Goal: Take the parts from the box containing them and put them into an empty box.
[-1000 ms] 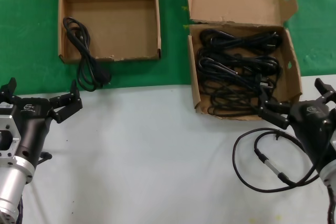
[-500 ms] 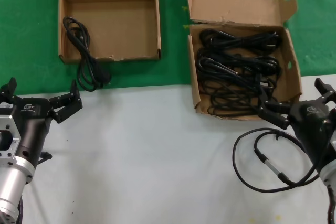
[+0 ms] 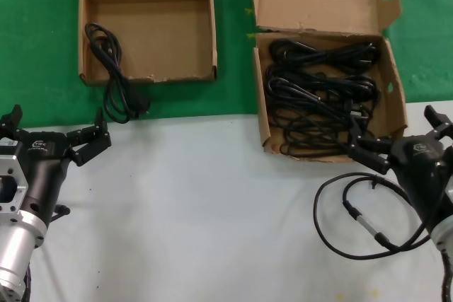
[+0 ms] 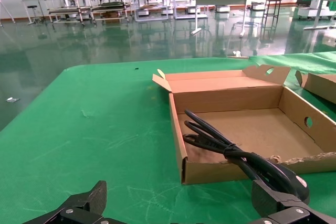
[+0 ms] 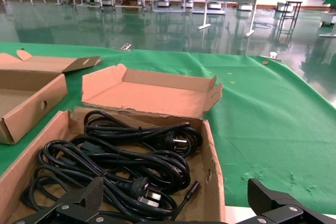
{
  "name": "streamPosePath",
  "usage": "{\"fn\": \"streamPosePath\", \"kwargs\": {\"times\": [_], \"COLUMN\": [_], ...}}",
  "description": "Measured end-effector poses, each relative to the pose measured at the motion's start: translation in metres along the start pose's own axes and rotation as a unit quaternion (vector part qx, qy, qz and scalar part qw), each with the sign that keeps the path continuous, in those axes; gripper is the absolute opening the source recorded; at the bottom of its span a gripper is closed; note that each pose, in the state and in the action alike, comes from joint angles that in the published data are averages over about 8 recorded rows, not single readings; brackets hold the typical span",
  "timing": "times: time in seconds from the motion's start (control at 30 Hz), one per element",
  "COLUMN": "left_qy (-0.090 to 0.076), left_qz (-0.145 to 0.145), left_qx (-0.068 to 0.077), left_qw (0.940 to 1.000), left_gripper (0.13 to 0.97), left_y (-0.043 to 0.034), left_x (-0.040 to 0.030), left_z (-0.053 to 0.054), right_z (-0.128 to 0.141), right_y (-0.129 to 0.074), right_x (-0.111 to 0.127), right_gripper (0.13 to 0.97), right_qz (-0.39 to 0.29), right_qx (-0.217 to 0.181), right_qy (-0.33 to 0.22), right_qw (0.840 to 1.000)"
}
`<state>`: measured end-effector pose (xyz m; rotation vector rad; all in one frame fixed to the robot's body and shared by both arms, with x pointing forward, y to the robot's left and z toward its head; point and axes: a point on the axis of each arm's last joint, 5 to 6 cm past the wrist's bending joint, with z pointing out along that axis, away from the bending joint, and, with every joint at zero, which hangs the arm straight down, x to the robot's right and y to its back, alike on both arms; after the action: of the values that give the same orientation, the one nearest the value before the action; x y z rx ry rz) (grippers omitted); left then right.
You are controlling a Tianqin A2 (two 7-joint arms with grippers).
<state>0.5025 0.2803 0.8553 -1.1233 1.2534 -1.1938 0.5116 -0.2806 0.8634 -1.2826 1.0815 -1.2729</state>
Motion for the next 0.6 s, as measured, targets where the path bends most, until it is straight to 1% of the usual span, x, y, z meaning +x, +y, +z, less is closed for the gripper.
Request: {"fn": "streamPosePath", "kwargs": {"times": [0.6], "left_qy": [0.0], "left_qz": [0.0], "left_qx": [0.0], "left_qw": [1.0], "left_gripper": [0.966], "left_y": [0.0], "left_x": [0.0], "left_z": [0.0], "right_z": [0.0], "right_y": [0.0], "right_x": [0.0], "right_gripper": [0.966], "right_qz": [0.0], "right_qx": [0.0], "right_qy": [0.0], "right_qw": [1.0]}}
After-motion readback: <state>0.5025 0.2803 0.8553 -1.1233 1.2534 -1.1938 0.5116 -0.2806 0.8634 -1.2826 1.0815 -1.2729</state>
